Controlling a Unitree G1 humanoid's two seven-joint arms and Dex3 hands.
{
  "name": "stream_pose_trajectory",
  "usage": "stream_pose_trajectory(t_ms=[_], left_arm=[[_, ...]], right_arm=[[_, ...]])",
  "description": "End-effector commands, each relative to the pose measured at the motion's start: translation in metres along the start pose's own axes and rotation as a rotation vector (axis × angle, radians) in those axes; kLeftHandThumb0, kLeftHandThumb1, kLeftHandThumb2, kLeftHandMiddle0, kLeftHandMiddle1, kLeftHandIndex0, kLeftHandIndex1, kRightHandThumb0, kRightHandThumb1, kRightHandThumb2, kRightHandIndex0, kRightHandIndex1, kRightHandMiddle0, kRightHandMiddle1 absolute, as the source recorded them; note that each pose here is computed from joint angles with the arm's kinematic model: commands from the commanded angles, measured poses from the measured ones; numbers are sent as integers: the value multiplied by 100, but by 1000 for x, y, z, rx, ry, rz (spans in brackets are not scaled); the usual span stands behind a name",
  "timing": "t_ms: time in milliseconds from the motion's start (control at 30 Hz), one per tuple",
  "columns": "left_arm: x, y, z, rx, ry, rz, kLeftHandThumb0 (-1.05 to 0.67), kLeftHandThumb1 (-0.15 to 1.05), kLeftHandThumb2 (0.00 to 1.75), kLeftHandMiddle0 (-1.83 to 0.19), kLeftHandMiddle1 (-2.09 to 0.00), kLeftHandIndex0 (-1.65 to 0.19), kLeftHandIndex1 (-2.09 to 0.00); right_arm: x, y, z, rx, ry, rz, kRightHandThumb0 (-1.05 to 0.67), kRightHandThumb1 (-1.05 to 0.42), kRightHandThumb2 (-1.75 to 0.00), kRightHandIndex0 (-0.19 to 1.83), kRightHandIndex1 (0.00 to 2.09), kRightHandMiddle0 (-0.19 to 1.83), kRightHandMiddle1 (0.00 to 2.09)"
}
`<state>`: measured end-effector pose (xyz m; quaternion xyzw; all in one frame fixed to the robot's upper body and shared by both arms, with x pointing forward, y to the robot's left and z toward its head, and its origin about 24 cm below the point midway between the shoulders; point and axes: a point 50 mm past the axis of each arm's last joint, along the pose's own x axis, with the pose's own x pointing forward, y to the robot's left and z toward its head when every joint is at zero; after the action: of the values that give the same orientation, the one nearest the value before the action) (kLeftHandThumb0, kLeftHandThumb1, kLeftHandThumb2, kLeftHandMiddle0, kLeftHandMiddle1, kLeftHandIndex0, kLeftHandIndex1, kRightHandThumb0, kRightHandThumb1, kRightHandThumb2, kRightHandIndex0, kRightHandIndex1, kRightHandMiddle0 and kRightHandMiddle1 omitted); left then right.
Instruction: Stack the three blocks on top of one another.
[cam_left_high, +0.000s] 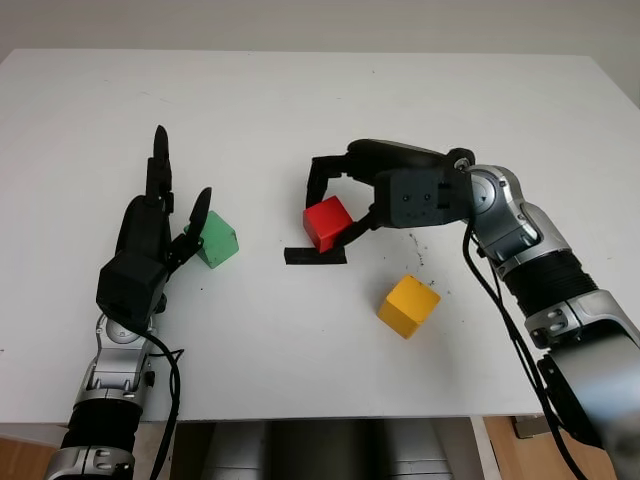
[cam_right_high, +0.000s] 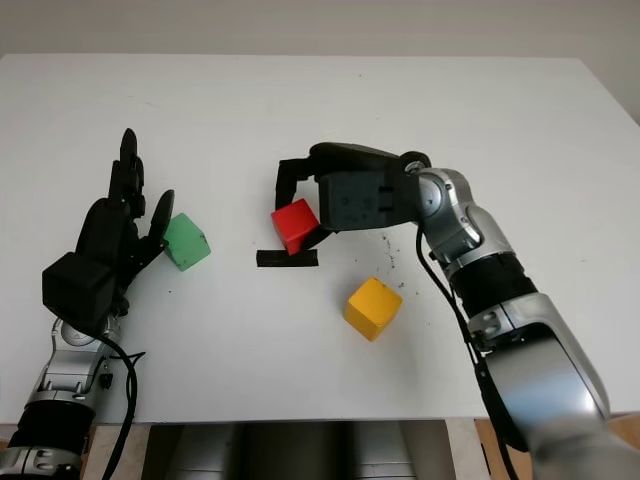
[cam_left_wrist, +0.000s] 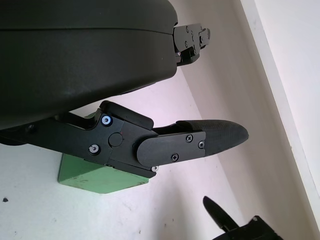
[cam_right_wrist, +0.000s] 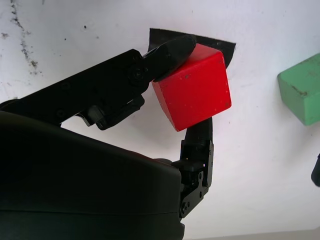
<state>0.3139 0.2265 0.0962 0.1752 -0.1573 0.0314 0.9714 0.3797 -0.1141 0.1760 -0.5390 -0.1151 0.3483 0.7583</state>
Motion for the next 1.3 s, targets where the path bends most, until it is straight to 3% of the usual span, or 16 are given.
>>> stream_pose_trajectory(t_ms=[0,700,1067,1200,1267], left_arm=[[0,0,2,-4,-13,-1,-73,105,54,17,-5,17,-5],[-3,0,0,-4,-5,1,-74,105,54,17,-5,17,-5],[-3,0,0,-5,-6,-1,-73,105,54,17,-5,17,-5],[-4,0,1,-16,-5,-6,-74,105,53,18,-5,18,-5],[-4,0,0,-14,-4,-4,-74,105,53,18,-5,18,-5]], right_arm=[[1,5,-1,11,-6,1,-48,-93,-5,25,5,41,157],[3,22,-9,56,-6,27,-48,-94,-5,23,4,40,154],[3,28,-12,-45,-16,-15,-51,-94,-6,24,5,40,153],[2,28,-12,-71,-19,-24,-60,-94,-5,20,4,22,131],[0,27,-11,-118,-15,-23,-68,-93,-5,8,2,9,88]])
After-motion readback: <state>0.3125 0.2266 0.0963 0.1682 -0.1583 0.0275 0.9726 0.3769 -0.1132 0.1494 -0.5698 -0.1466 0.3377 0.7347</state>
